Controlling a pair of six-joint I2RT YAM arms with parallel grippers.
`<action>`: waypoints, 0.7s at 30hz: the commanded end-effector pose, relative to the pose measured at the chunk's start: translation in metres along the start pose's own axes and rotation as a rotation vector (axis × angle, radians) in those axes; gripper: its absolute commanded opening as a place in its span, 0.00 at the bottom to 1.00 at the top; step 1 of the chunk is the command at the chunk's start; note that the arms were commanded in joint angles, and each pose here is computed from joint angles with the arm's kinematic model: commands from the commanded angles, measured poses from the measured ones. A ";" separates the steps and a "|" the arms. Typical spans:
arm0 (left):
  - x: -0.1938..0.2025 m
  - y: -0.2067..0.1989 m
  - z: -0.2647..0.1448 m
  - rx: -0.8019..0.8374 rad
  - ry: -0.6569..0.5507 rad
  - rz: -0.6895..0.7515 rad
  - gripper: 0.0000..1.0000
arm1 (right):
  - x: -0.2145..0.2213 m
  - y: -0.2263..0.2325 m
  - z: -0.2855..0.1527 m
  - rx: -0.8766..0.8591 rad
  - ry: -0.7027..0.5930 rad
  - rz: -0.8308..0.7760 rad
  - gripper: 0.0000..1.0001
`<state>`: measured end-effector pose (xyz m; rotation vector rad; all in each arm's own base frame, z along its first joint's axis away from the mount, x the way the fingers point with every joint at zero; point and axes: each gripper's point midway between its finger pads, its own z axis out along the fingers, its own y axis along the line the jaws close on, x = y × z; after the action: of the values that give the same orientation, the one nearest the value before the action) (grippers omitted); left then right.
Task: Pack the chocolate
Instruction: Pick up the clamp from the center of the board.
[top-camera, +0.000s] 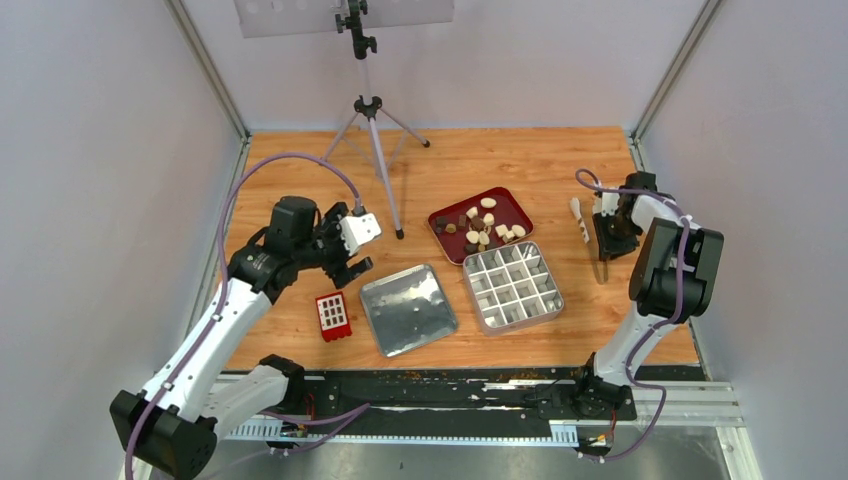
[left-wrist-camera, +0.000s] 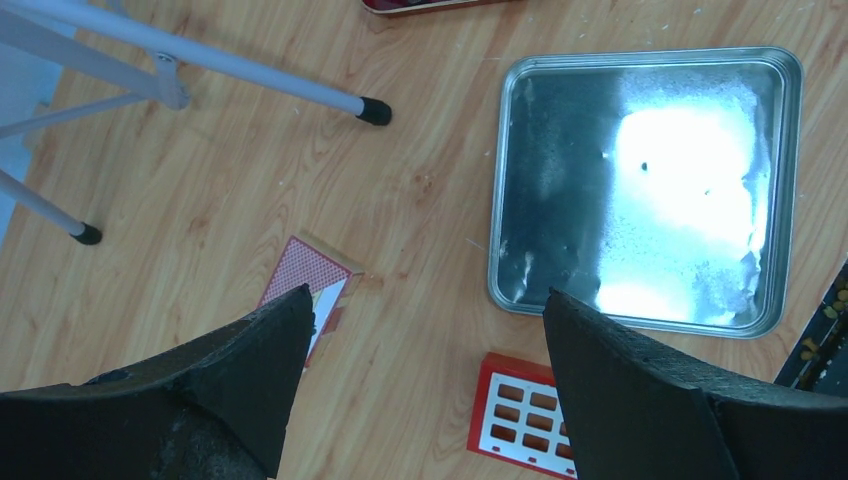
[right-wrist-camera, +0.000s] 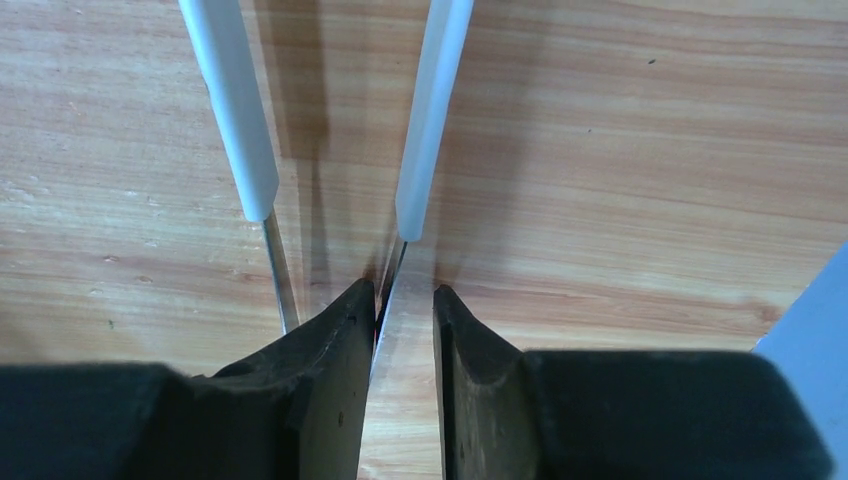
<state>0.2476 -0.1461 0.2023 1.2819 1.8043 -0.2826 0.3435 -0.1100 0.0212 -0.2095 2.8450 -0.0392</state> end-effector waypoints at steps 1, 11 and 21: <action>-0.017 -0.004 -0.003 0.037 -0.044 0.067 0.93 | -0.003 -0.007 0.003 0.034 -0.023 -0.032 0.28; -0.034 -0.018 -0.001 0.104 -0.073 0.257 0.94 | -0.017 -0.013 -0.034 0.090 -0.071 -0.082 0.00; -0.137 0.022 -0.016 -0.268 -0.345 0.605 1.00 | -0.044 0.069 -0.169 -0.184 -0.276 -0.133 0.00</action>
<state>0.2457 -0.1963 0.2443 1.5652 1.3685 -0.1388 0.3631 -0.0975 0.1426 -0.3159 2.6089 -0.0801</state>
